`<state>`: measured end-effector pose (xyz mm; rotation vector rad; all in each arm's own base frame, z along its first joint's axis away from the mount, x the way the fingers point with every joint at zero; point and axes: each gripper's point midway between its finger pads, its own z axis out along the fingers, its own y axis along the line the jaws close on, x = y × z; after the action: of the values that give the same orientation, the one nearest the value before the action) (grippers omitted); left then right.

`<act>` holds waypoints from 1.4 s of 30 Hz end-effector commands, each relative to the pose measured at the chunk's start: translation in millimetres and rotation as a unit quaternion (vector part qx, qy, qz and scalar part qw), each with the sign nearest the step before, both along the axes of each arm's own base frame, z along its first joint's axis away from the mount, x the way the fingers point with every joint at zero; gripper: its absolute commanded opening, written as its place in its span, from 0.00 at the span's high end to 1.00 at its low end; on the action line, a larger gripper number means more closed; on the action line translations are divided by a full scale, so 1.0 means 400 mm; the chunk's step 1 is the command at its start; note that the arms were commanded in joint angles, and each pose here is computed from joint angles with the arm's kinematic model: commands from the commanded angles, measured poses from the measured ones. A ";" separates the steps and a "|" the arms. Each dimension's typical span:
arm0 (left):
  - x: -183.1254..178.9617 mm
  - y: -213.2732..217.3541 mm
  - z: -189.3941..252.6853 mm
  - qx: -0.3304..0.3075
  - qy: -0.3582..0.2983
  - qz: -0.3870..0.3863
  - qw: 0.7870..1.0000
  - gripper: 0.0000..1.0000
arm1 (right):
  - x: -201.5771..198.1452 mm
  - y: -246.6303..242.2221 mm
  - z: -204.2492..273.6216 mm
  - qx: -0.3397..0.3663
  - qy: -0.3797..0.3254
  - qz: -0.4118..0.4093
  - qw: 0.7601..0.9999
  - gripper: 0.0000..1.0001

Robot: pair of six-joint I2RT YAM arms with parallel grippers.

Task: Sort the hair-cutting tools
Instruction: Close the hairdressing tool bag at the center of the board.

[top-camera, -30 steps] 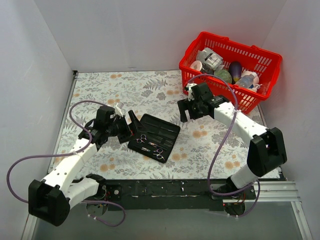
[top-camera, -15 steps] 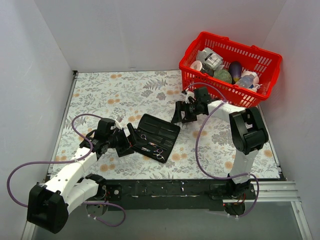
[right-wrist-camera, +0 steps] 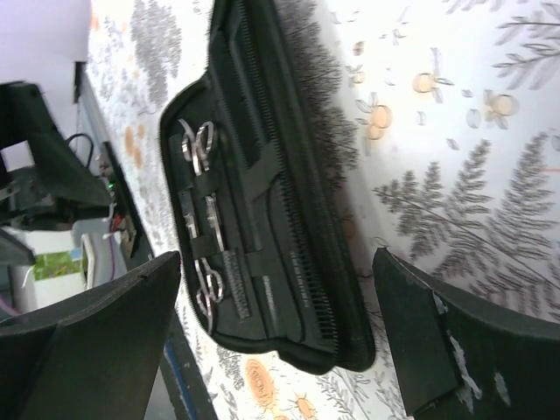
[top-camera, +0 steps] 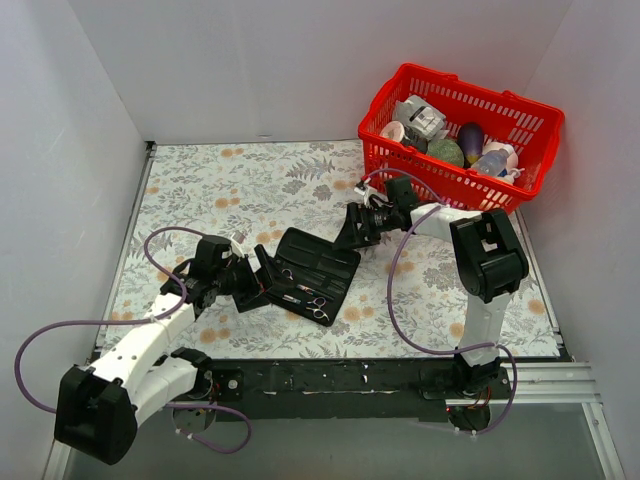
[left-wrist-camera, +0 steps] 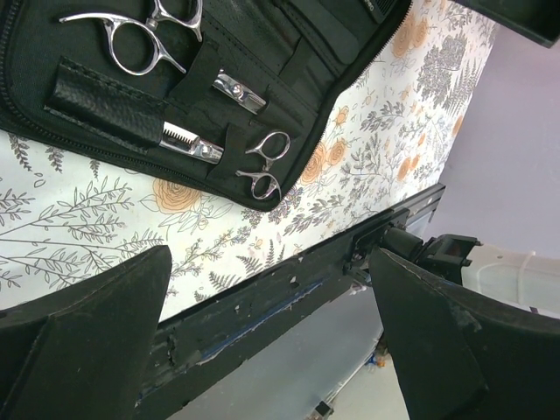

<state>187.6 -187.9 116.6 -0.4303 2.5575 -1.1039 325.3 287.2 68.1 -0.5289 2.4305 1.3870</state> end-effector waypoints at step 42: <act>0.068 -0.017 0.262 -0.017 -0.108 -0.009 0.994 0.02 | -0.440 0.202 0.099 0.003 -0.055 0.228 0.972 0.02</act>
<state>218.0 -194.8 188.5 -0.3261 2.4085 -1.1182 157.3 362.2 120.4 -1.1801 2.2913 1.4905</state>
